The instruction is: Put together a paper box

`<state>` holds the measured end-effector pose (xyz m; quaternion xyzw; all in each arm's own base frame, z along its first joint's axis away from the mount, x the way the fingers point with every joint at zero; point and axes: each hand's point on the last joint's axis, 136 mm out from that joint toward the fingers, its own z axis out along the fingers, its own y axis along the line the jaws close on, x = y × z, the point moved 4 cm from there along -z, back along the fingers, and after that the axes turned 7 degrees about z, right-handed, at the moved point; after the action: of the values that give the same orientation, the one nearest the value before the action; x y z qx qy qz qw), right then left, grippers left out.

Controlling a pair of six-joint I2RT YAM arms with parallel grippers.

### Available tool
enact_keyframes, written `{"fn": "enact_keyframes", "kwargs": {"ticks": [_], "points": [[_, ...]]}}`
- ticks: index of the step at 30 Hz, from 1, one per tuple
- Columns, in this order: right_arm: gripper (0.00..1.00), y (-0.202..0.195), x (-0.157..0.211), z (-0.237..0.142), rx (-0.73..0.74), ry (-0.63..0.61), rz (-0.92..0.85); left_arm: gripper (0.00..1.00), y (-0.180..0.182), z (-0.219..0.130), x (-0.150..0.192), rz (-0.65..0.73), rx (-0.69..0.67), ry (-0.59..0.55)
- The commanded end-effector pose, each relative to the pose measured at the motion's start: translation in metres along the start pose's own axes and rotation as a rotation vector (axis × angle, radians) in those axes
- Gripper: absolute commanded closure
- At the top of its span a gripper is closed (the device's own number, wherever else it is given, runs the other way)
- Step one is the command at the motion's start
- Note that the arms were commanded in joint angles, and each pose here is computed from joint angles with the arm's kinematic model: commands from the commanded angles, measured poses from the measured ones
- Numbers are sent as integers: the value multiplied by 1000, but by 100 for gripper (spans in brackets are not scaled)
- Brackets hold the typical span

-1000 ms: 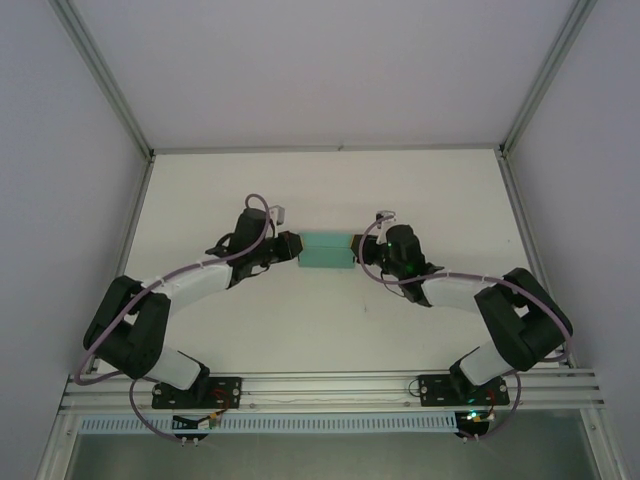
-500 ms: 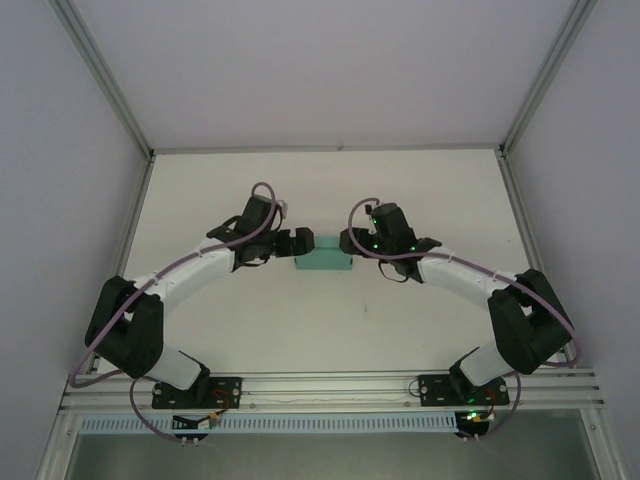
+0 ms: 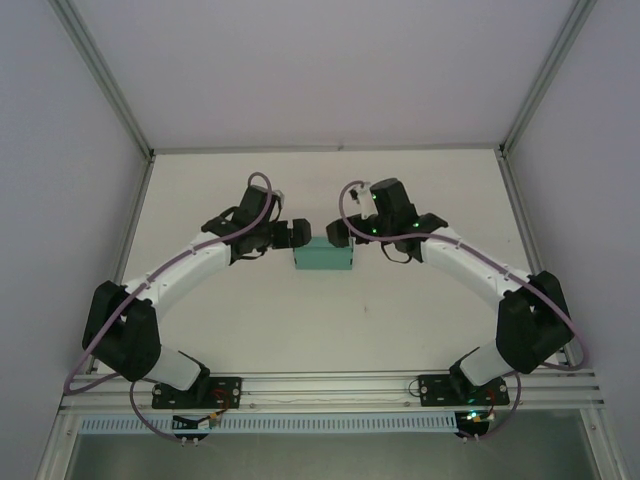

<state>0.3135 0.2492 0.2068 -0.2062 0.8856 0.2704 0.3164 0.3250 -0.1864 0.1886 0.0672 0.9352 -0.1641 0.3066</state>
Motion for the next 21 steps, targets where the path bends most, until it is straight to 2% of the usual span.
{"fn": "enact_keyframes", "kwargs": {"ticks": [1,7,10,13,17,21], "points": [[0,23,13,4,-198,99,-382,0,10,-17,2,-9,-35,-26],[0,12,28,32,-216,239,-728,0,42,-31,24,-48,-167,-16],[0,11,30,43,-231,295,-800,0,58,-41,38,-75,-225,-17],[0,4,27,56,-170,339,-826,0,71,-51,50,-102,-272,-30],[11,1,34,69,-126,393,-843,0,81,-61,58,-117,-313,-50],[21,-4,37,82,-16,416,-878,0,85,-69,61,-116,-339,-63]]}}
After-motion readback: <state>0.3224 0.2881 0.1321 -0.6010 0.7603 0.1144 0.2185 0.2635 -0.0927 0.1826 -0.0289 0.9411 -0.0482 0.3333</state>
